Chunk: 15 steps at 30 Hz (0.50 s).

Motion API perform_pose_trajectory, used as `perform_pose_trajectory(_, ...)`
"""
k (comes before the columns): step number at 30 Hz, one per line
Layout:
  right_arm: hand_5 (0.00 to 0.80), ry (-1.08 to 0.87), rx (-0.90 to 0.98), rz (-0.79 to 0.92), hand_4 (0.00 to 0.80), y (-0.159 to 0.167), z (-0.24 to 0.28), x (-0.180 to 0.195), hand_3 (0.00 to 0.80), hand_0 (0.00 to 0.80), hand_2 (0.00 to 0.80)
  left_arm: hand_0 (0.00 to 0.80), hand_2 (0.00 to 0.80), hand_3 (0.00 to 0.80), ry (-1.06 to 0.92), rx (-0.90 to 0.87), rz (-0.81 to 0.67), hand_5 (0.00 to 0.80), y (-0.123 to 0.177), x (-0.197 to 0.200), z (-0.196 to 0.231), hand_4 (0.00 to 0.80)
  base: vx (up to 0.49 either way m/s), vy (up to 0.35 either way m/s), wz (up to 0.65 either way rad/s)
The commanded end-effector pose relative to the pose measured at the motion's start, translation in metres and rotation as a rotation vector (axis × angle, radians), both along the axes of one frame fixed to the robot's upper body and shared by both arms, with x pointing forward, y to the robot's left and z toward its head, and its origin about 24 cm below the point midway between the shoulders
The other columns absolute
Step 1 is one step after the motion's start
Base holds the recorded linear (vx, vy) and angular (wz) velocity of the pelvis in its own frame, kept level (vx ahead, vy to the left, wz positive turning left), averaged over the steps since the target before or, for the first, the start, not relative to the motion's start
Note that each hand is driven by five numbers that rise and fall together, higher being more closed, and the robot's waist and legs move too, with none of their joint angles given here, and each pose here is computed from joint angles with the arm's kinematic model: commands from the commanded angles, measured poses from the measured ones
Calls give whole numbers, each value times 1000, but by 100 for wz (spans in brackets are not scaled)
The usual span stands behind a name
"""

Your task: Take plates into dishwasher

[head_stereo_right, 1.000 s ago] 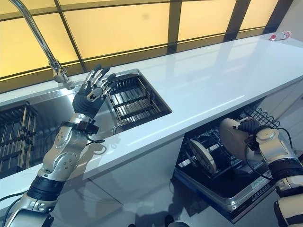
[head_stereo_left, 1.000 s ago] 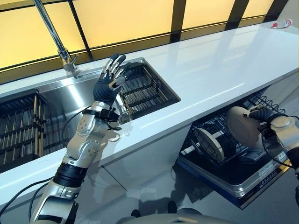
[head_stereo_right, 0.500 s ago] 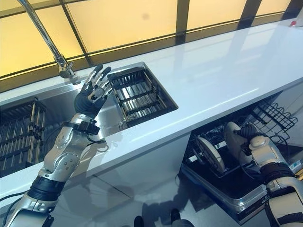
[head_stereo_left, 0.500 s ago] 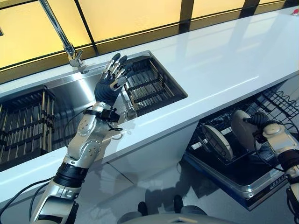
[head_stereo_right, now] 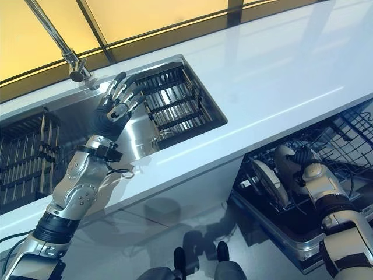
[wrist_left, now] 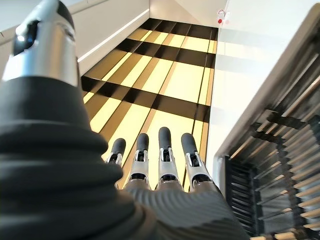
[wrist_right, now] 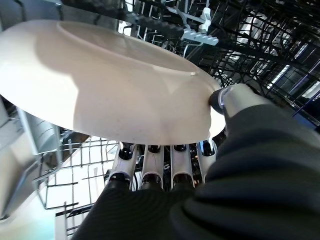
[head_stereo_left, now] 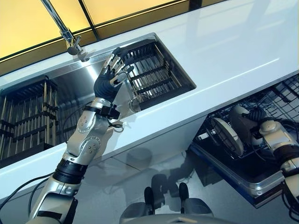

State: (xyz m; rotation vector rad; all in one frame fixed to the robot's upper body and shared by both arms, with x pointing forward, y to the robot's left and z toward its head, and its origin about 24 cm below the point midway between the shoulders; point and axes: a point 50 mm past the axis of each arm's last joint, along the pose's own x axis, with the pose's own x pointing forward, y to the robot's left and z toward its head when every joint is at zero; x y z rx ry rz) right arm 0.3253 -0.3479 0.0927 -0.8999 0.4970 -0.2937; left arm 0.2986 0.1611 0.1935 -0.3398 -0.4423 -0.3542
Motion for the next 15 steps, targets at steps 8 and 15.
perform_pose_trajectory(8,800,-82,-107,-40,800,-11,34,16,800,800,800,0,0,0,-233,14,-56,0,-17,-5,47,0,-11,-14,3)
perform_pose_trajectory(15,800,-42,-99,-91,800,-20,21,8,800,800,800,0,0,0,-246,14,-74,0,-19,-7,52,0,-11,-4,9)
